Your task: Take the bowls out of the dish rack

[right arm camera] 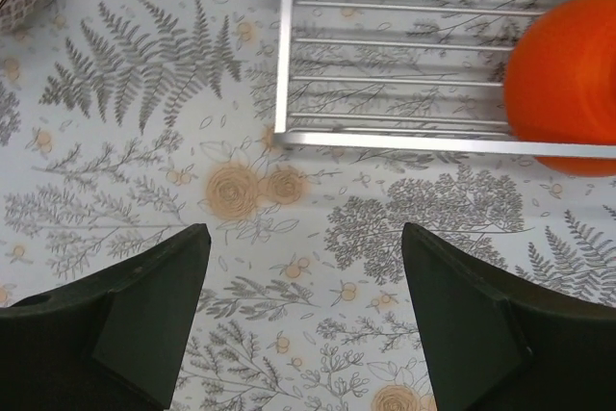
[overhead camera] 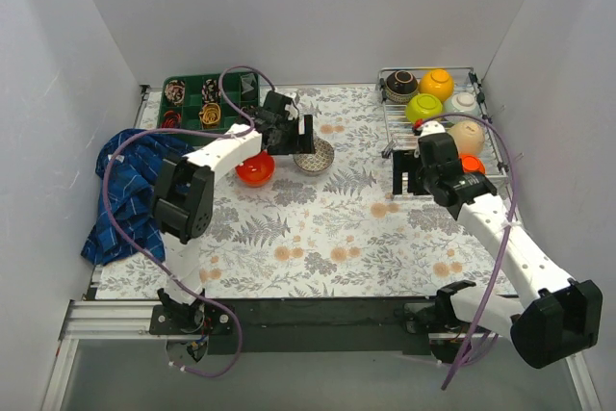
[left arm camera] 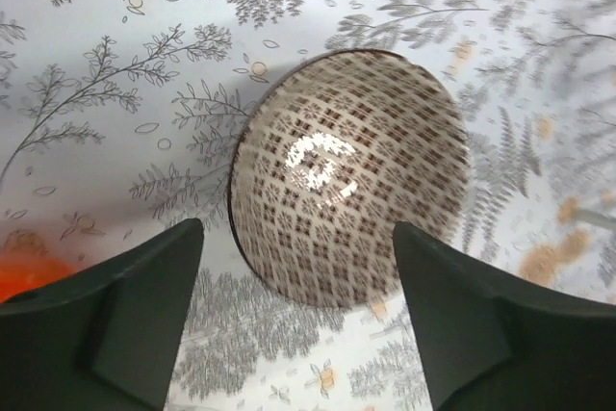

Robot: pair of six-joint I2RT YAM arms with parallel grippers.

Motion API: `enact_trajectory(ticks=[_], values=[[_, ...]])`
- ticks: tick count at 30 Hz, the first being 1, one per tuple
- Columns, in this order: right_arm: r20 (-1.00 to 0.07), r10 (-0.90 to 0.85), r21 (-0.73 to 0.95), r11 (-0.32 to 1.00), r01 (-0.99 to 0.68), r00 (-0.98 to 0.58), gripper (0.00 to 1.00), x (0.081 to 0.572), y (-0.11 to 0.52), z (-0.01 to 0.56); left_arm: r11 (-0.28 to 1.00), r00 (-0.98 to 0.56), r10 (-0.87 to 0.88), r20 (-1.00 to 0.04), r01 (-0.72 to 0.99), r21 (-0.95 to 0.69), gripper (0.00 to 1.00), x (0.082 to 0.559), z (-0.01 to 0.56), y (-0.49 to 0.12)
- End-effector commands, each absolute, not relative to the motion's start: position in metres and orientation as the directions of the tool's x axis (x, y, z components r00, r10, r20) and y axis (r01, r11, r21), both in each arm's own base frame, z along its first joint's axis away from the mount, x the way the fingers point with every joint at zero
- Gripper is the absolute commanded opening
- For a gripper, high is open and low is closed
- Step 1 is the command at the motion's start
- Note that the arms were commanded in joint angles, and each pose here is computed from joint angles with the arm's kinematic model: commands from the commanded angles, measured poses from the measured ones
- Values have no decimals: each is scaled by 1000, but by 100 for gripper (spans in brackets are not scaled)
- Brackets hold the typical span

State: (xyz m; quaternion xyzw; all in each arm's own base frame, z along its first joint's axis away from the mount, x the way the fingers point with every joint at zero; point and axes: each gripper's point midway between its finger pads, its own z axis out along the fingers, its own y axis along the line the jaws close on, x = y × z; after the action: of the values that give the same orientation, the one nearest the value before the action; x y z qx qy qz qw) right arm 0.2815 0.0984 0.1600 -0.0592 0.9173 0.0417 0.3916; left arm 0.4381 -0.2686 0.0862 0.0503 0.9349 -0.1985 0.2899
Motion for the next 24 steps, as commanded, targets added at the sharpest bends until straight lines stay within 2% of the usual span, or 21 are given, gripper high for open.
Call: enact_trajectory(ticks=[1,2,3,5,8,9,10,12,13,16,18,24], values=[[-767,17,48,998,-30,-641,88,310,74,194,877,-709,-79,-701,285,-387,92,421,194,-262],[-761,29,42,999,-5,-649,88,315,67,192,871,-674,-96,-733,299,-390,95,412,219,-256],[-757,56,38,998,42,-651,88,320,53,191,874,-680,-91,-727,295,-386,98,402,216,-250],[-751,102,46,994,103,-652,87,331,40,191,863,-643,-111,-758,316,-394,98,380,243,-239],[-728,168,52,980,190,-665,86,347,13,184,857,-654,-113,-748,316,-406,98,346,233,-225],[-723,187,48,974,221,-665,86,351,1,182,850,-610,-136,-780,332,-409,98,331,252,-215],[-719,193,43,971,235,-668,86,355,-5,179,860,-636,-126,-761,313,-404,98,317,230,-207],[-705,212,41,965,260,-677,86,366,-15,173,858,-578,-161,-800,319,-403,98,296,242,-191],[-707,232,43,957,286,-668,85,371,-27,173,872,-592,-158,-791,293,-393,98,284,220,-180],[-705,215,25,960,280,-675,84,384,-38,167,878,-523,-203,-828,277,-391,98,265,222,-160],[-702,210,18,961,277,-681,84,393,-43,162,877,-531,-209,-821,270,-398,98,253,200,-155],[-656,221,76,971,229,-721,83,404,-33,144,889,-458,-234,-858,258,-380,98,244,184,-138]])
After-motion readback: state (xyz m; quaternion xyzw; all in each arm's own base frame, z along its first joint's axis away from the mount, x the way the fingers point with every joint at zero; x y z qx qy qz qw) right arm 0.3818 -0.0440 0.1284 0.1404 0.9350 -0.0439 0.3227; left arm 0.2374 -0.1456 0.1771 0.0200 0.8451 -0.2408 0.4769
